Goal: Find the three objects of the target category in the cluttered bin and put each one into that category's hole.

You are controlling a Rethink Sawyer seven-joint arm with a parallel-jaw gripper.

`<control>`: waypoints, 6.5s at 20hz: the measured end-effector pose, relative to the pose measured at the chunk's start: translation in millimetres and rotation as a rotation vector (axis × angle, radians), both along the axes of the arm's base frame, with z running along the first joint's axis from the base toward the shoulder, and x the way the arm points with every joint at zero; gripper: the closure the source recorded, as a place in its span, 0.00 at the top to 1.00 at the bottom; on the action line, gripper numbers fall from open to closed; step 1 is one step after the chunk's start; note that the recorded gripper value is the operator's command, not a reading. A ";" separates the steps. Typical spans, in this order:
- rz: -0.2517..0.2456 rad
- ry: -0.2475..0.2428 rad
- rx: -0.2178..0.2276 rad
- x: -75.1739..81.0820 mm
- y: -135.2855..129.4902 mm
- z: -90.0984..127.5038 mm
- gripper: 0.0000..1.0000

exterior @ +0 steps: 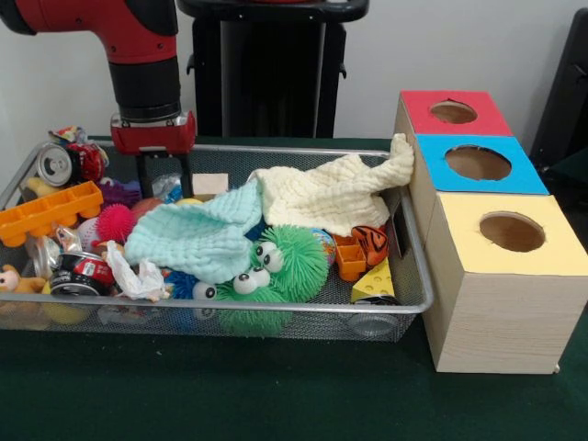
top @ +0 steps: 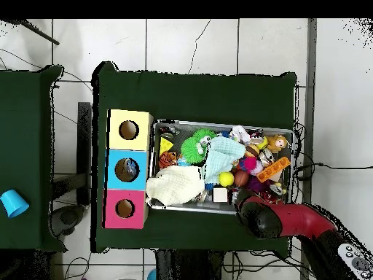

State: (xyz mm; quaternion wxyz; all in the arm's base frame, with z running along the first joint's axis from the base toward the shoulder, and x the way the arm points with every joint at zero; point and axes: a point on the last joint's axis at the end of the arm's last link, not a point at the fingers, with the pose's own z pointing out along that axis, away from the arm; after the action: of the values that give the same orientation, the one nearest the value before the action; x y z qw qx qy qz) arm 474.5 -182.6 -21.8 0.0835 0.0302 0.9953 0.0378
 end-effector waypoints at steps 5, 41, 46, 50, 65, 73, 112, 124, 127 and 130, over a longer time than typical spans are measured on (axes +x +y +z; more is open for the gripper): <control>-0.026 0.009 0.012 -10.2 -10.2 -6.6 1.00; 0.056 0.024 0.003 -17.0 9.3 -16.8 1.00; 0.046 0.023 -0.001 -20.8 3.1 -12.4 1.00; 0.042 0.025 -0.003 -26.1 0.5 -7.3 1.00; 0.062 0.059 -0.019 -57.8 8.7 20.0 1.00; 0.071 0.062 -0.031 -60.8 12.4 18.9 1.00; 0.038 0.012 -0.028 -39.7 8.3 32.4 1.00; 0.013 0.009 -0.018 -31.8 11.4 35.3 1.00; 0.005 0.007 -0.016 -31.7 9.0 35.2 1.00; -0.008 0.005 -0.016 -32.9 3.2 35.1 1.00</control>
State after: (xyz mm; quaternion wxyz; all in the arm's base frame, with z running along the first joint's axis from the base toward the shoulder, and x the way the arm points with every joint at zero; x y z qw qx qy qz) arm 441.6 -179.4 13.3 0.0815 0.0335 0.9957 0.0296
